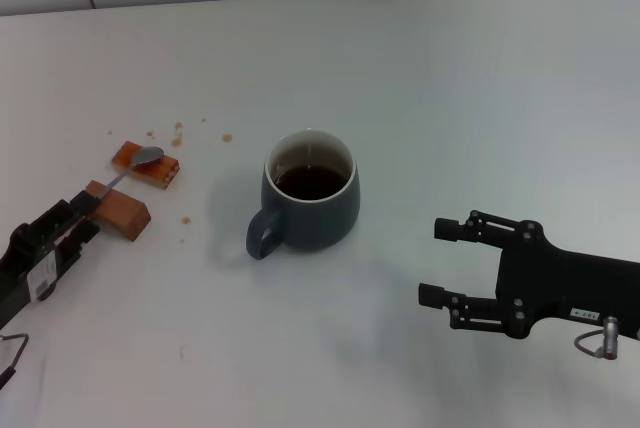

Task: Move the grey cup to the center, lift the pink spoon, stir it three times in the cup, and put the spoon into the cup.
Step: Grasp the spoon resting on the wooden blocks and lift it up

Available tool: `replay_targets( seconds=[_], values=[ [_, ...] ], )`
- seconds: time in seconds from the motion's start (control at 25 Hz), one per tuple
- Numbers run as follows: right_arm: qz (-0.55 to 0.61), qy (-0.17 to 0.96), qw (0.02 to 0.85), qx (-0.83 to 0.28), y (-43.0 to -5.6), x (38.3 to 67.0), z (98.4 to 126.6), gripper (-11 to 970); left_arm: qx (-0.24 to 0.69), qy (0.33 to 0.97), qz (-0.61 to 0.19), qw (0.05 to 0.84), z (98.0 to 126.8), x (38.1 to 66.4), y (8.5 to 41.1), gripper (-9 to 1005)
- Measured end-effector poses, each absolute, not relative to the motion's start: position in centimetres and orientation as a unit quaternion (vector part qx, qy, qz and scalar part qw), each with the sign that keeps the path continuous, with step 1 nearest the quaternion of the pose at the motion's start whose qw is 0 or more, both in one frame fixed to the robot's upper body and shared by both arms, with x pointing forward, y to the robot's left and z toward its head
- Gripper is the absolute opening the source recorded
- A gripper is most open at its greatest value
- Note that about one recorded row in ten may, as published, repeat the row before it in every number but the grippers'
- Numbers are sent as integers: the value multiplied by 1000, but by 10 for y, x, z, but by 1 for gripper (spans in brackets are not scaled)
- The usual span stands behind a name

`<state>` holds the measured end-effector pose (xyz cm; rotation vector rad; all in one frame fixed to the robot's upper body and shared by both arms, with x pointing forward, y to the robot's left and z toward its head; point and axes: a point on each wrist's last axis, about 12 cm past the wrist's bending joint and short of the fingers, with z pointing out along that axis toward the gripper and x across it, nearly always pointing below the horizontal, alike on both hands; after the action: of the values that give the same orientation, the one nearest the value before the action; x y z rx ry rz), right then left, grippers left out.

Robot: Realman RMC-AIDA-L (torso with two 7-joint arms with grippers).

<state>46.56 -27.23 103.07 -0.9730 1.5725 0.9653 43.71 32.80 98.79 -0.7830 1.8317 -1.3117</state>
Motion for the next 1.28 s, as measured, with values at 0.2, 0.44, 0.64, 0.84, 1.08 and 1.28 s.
replay_targets(
  seconds=[0.2,0.44,0.64,0.84,1.08,1.28],
  values=[
    [401,651,504,-403,-272,466,1031,795,-305,714,-511,369,988,437,328,524],
    [401,650,504,-403,-272,466,1031,795,-304,716,-506,372,988,438,329,498],
    [401,650,504,-404,-272,466,1031,795,-303,718,-503,373,988,441,330,500],
    [401,650,504,-404,-272,466,1031,795,-305,719,-500,373,988,441,331,494],
    [401,649,504,-404,-272,467,1032,795,-306,719,-501,372,987,441,330,478],
    [401,649,504,-404,-272,466,1032,795,-305,720,-501,372,987,442,329,408]
  ],
)
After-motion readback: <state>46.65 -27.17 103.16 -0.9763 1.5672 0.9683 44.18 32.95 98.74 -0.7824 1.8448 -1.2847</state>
